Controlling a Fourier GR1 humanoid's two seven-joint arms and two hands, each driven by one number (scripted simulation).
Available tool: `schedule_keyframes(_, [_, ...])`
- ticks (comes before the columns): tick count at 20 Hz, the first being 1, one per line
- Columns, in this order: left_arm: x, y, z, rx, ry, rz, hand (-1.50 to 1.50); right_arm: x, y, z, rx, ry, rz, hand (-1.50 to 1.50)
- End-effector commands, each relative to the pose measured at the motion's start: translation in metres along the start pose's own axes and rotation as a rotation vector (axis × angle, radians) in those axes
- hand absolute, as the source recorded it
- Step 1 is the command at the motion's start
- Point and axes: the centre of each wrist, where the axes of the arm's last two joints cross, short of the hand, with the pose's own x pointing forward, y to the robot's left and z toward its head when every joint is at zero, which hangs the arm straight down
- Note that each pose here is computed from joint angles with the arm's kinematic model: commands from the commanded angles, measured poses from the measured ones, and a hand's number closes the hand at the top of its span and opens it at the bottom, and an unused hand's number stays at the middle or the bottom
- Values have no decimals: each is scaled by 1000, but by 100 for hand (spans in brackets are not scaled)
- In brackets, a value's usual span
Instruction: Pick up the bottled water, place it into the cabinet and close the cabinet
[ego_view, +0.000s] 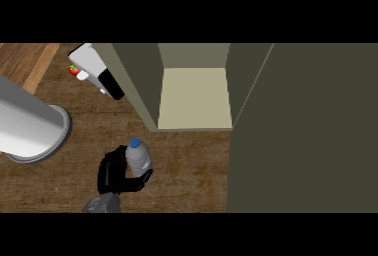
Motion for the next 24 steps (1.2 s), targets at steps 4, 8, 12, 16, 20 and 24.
schedule_keyframes(4, [13,-36,-19,-122,47,75,150,19,8,1,-27,-19,-42,-150])
schedule_keyframes(8, [20,-70,-20,-150,74,57,150,19,0,7,-14,-43,-37,-150])
schedule_keyframes(12, [53,-109,-50,-181,70,34,150,17,-4,-1,-19,-26,-40,-150])
schedule_keyframes(16, [67,-131,-78,-177,-25,-96,150,23,-6,-3,0,-43,-30,-150])
schedule_keyframes(20, [88,-174,-80,-189,-9,-104,150,17,-8,-7,-20,-46,-25,-150])
schedule_keyframes(24, [93,-200,-99,-179,-16,-168,150,17,-15,-3,-25,-44,-29,-150])
